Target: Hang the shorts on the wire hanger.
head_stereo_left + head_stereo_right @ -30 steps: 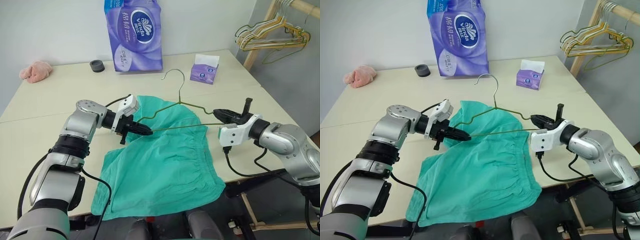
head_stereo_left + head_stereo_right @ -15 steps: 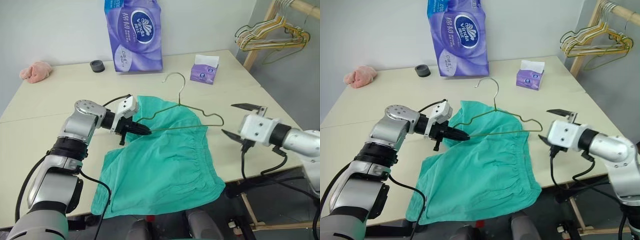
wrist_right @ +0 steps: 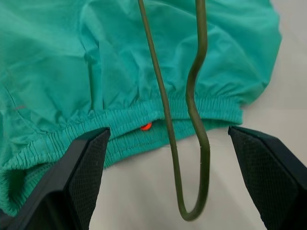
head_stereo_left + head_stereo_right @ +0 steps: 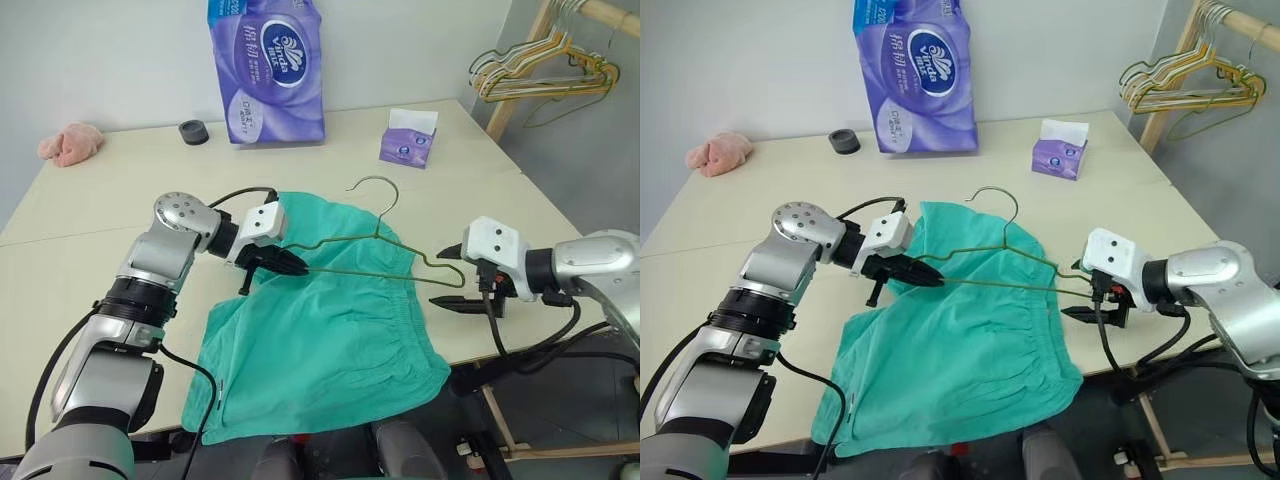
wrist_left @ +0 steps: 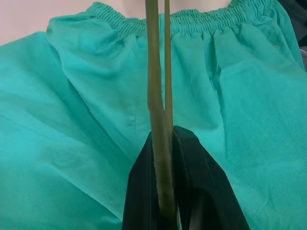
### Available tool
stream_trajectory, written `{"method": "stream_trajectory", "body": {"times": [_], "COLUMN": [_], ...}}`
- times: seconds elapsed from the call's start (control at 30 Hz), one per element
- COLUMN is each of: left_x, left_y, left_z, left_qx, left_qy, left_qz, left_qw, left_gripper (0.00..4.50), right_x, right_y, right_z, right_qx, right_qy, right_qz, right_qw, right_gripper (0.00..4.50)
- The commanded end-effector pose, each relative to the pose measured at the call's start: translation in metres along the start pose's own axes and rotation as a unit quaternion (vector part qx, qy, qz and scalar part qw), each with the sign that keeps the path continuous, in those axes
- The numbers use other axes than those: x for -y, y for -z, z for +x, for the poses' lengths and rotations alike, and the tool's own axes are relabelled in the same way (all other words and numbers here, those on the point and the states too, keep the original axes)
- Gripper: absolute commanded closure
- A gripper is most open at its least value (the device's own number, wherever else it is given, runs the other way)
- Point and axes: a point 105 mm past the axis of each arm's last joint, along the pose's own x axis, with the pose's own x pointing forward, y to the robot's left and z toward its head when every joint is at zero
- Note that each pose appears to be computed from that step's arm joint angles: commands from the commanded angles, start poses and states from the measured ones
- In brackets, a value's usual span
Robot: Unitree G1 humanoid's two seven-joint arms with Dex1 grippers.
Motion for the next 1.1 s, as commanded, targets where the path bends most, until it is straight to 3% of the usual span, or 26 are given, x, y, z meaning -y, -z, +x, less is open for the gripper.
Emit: {"method": "stream_trajectory", "body": {"times": [0.03,0.1,0.2,0.57,0.87,1.0,1.1], "left_x": [0.000,0.000,0.001,0.002,-0.001,-0.005,-0.008], "left_y": [-0.012,-0.012,-0.010,-0.005,-0.006,0.001,-0.002], "left_z": [-0.003,-0.003,-0.003,0.000,0.003,0.001,0.000], "left_qx": [0.011,0.010,0.004,-0.003,0.012,-0.009,0.014], "left_qy": [-0.004,-0.004,-0.001,0.000,-0.018,-0.027,-0.044], "left_qz": [0.023,0.024,0.029,0.029,0.016,0.025,0.020], "left_qw": [1.000,1.000,1.000,1.000,1.000,0.999,0.999], "left_gripper": [4.50,4.50,4.50,4.50,4.50,3.54,2.63], "right_x": [0.004,0.004,0.005,-0.001,-0.004,-0.005,-0.004], "right_y": [0.000,0.000,0.003,0.003,0.002,0.002,0.003], "right_z": [0.002,0.004,0.009,0.017,0.020,0.020,0.018], "right_qx": [-0.015,-0.017,-0.028,-0.041,-0.032,-0.030,-0.027], "right_qy": [0.004,0.001,-0.003,-0.019,-0.020,-0.018,-0.011], "right_qz": [-0.007,-0.005,0.006,0.033,0.073,0.082,0.089], "right_qw": [1.000,1.000,1.000,0.998,0.997,0.996,0.996], "right_gripper": [0.29,0.29,0.86,4.47,4.47,4.50,4.50]}}
